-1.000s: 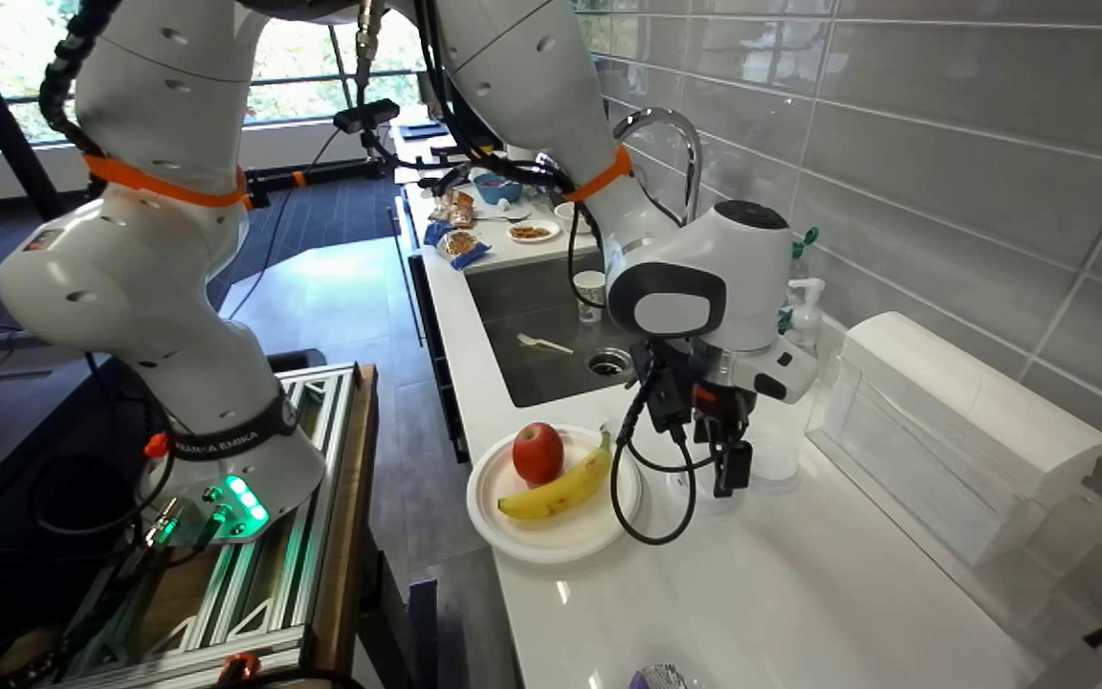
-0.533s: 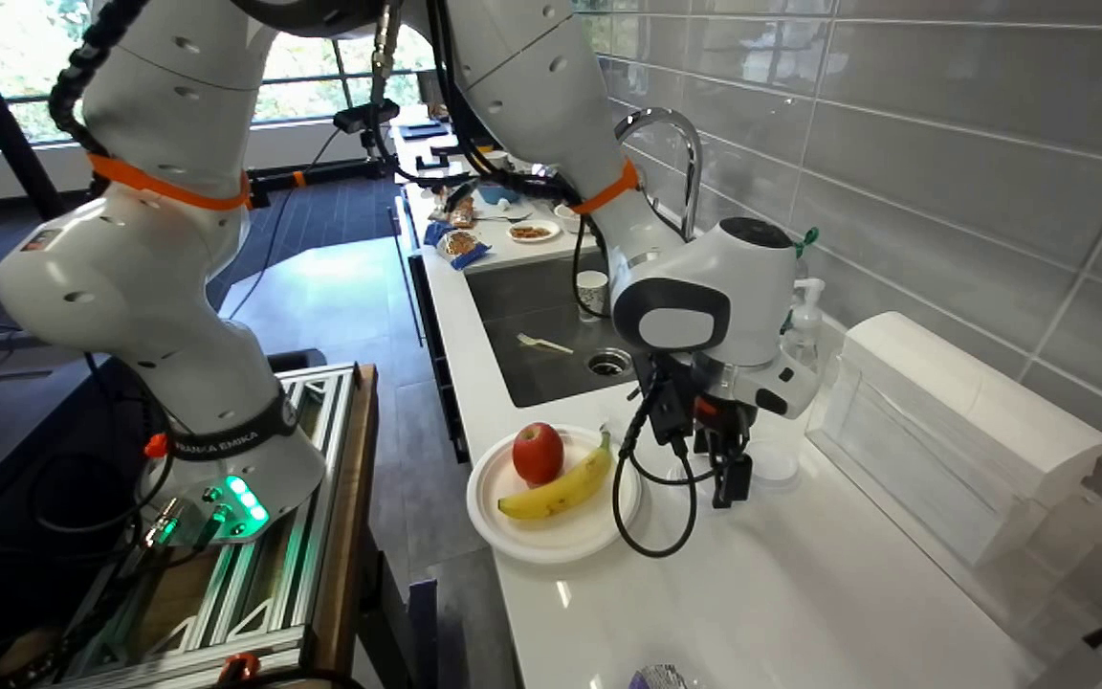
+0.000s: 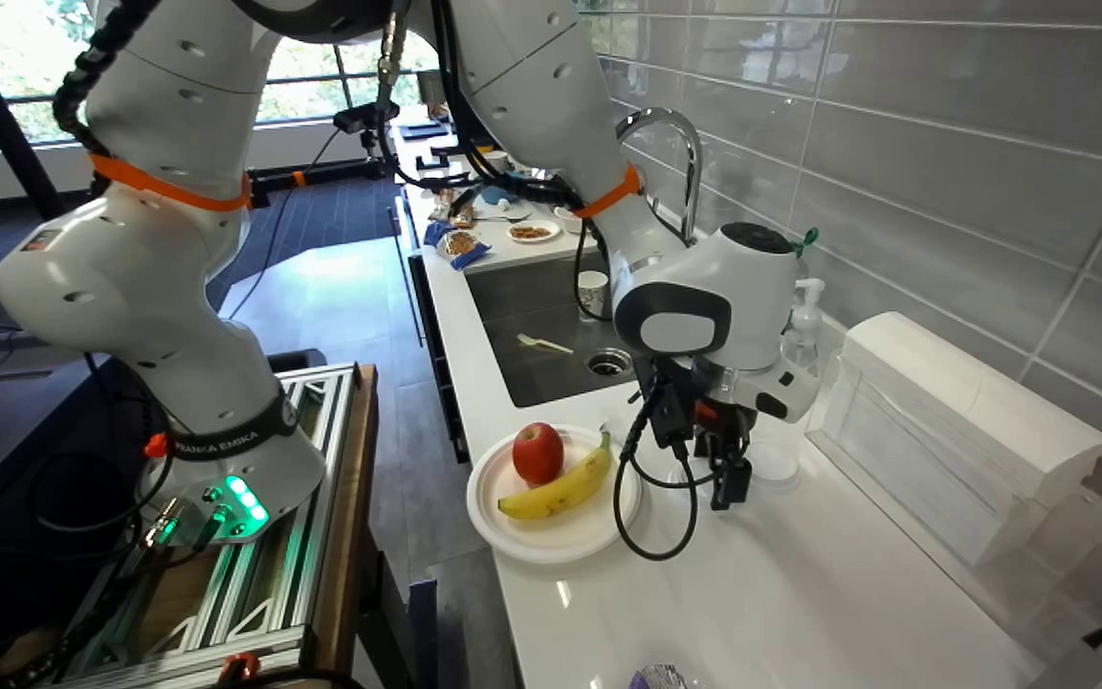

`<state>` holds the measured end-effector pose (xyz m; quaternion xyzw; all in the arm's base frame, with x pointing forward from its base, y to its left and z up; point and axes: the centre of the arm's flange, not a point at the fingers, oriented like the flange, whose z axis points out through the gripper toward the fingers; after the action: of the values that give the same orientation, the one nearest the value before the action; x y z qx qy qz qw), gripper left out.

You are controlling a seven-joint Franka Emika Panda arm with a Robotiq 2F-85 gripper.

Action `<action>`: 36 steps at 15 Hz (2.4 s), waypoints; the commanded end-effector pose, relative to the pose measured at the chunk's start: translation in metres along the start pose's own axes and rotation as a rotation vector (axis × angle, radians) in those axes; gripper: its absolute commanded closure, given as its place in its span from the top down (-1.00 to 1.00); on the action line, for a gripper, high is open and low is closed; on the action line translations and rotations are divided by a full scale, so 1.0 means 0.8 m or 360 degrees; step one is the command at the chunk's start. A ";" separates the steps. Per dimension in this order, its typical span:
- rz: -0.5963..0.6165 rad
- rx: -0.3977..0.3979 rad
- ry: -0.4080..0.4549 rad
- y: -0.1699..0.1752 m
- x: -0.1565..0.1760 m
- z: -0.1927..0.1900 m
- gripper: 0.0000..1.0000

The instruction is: Pick up one plastic lid and put it on the white plate

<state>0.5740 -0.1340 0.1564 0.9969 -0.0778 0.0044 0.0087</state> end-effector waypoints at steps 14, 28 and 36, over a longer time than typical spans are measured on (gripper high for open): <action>0.0046 -0.0002 0.0048 0.017 -0.031 -0.057 -0.95; 0.0041 -0.0055 0.0039 0.016 -0.041 -0.068 -0.94; 0.0038 -0.0071 0.0039 0.016 -0.042 -0.068 -0.94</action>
<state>0.5472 -0.1456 0.2062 0.9958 -0.0855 0.0213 0.0259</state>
